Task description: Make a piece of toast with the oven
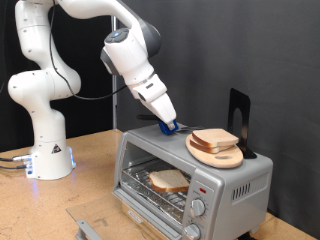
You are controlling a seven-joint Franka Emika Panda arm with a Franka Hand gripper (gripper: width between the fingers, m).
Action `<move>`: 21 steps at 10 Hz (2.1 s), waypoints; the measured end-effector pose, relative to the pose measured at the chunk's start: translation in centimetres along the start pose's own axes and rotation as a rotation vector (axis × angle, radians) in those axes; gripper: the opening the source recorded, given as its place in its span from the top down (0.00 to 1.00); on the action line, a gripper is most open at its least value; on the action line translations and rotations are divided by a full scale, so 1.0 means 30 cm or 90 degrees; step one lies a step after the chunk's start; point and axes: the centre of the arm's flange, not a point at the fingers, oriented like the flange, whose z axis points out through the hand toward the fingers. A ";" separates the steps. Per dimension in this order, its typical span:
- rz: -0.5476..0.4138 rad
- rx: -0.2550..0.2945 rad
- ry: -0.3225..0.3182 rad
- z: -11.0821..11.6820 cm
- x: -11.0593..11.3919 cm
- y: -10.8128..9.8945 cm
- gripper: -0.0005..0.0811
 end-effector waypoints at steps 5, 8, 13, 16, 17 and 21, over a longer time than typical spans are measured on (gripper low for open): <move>0.020 -0.027 -0.014 -0.018 0.004 -0.005 0.16; 0.023 -0.045 -0.016 -0.028 0.004 0.015 0.16; 0.031 -0.065 -0.005 -0.048 0.010 0.059 0.16; 0.048 -0.054 0.005 -0.063 0.018 0.073 0.16; 0.049 -0.046 0.011 -0.067 0.019 0.073 0.16; 0.053 0.046 0.073 -0.240 0.039 0.109 0.16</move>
